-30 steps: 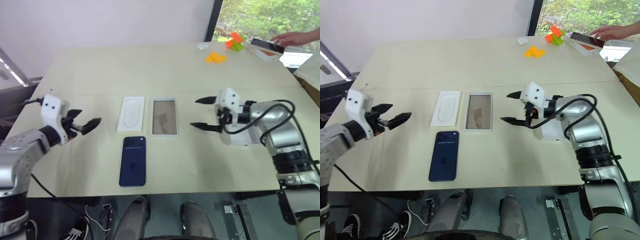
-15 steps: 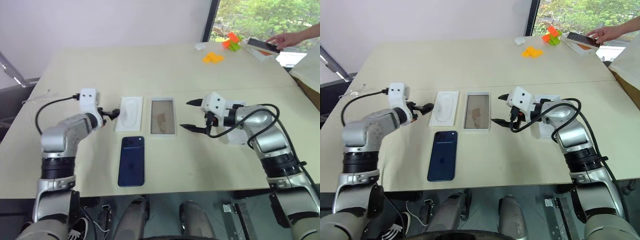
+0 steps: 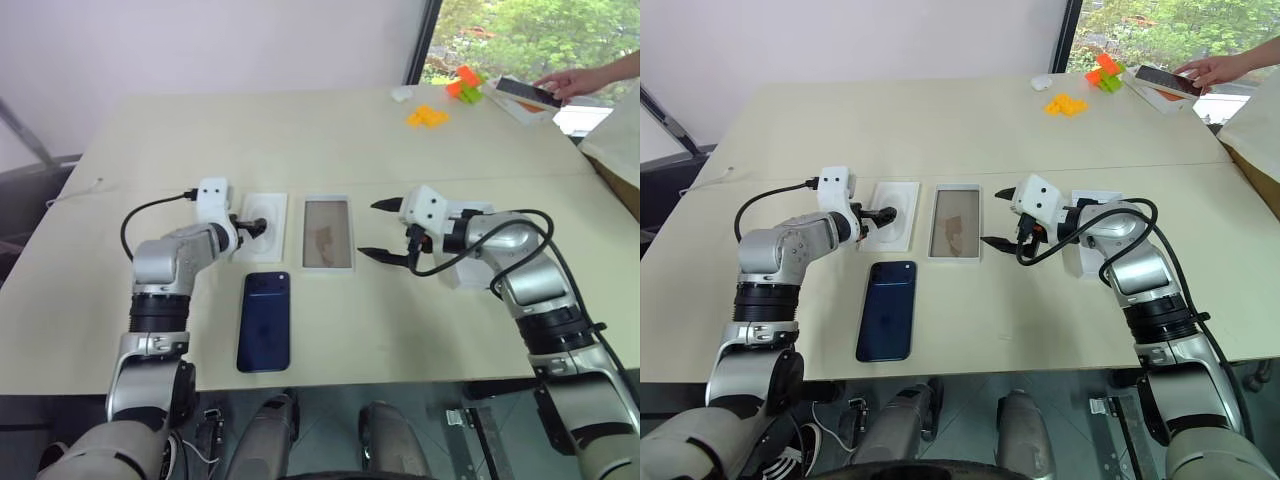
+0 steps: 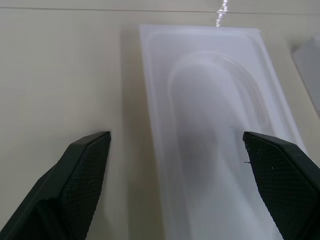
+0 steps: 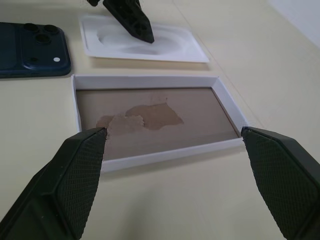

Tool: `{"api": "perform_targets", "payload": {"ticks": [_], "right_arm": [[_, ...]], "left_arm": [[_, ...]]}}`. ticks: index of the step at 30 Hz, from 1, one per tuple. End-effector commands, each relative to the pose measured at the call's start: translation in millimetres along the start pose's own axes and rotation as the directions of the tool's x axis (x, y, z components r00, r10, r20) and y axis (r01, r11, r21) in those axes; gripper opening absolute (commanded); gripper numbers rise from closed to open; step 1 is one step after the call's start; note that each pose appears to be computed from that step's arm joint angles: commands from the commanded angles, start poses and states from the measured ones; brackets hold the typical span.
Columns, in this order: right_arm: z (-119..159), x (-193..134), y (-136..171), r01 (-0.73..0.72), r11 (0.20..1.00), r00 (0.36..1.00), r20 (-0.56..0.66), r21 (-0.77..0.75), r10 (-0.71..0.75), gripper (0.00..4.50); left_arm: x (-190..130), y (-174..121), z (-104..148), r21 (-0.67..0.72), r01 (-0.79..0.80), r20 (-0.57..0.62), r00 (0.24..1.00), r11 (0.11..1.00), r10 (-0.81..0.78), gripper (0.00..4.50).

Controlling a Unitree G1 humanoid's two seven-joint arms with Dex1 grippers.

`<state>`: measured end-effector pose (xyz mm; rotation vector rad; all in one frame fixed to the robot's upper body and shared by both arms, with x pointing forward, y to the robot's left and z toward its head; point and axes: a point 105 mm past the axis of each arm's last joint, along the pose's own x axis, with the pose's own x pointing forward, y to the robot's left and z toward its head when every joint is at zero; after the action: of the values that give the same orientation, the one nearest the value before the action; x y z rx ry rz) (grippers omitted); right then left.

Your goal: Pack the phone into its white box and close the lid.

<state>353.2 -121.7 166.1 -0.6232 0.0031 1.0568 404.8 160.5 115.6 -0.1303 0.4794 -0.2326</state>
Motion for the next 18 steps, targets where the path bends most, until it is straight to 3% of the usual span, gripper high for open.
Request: {"api": "perform_targets", "payload": {"ticks": [1,3,10,11,18], "right_arm": [[11.6,-3.1,-6.0,0.029,0.999,0.999,0.036,-0.042,-0.028,4.50],[11.4,-3.5,-5.8,0.030,0.999,0.999,0.038,-0.037,-0.028,4.50],[14.2,-5.1,-8.4,0.036,0.998,0.999,0.040,-0.048,-0.034,4.50],[15.9,-5.3,-9.2,0.037,0.998,0.998,0.044,-0.047,-0.035,4.50],[16.1,-5.8,-11.2,0.036,0.998,0.998,0.044,-0.051,-0.034,4.50]], "left_arm": [[0.8,-6.5,-1.1,-0.007,0.017,-0.009,1.000,1.000,-0.017,4.22],[0.3,-4.5,-0.9,-0.009,0.007,-0.008,1.000,1.000,-0.007,3.67],[-1.5,-1.3,-4.4,-0.027,-0.009,-0.030,1.000,1.000,0.008,0.29],[-1.9,-0.1,-4.5,-0.026,-0.016,-0.032,0.999,1.000,0.015,0.02],[-5.5,1.0,-3.2,-0.062,-0.010,-0.016,1.000,0.998,0.009,0.02]]}}
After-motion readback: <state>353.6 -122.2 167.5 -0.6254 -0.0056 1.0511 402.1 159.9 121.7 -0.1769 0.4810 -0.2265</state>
